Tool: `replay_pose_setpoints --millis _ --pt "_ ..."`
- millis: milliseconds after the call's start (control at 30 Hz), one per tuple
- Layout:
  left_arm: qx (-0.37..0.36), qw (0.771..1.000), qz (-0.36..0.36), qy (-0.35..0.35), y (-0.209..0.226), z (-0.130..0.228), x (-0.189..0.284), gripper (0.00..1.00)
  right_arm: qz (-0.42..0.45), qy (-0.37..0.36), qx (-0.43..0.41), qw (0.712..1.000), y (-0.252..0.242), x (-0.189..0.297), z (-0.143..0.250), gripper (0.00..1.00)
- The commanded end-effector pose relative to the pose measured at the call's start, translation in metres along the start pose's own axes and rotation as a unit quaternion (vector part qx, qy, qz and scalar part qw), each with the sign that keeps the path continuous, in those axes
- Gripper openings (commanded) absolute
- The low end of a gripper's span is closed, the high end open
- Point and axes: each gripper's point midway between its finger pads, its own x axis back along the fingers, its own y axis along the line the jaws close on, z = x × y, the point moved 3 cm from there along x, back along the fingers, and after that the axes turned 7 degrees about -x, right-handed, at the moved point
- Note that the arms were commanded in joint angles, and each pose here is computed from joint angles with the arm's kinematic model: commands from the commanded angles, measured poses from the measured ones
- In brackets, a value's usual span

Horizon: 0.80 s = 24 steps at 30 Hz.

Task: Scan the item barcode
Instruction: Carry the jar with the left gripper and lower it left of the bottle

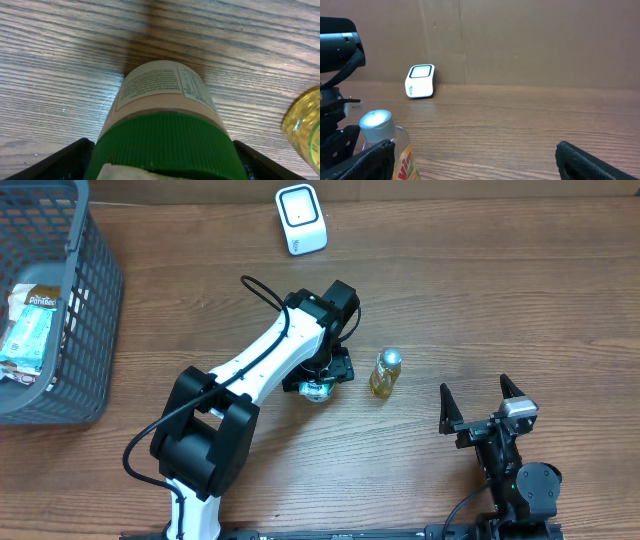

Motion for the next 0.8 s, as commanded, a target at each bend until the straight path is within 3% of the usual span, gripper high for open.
replay_pose_setpoints --millis 0,467,767 --pt "0.002 1.0 -0.008 -0.001 0.0022 -0.0004 -0.0029 0.88 0.001 -0.001 0.003 1.0 -0.0008 -0.0002 0.0023 1.0" --pt "-0.118 0.993 -0.003 -0.009 0.0022 -0.0061 -0.0027 0.84 0.001 -0.001 0.003 1.0 -0.0008 -0.0002 0.0023 1.0" --pt "-0.128 0.992 0.002 -0.009 -0.0003 -0.0053 -0.0027 0.74 0.001 -0.001 0.003 1.0 -0.0008 -0.0002 0.0023 1.0"
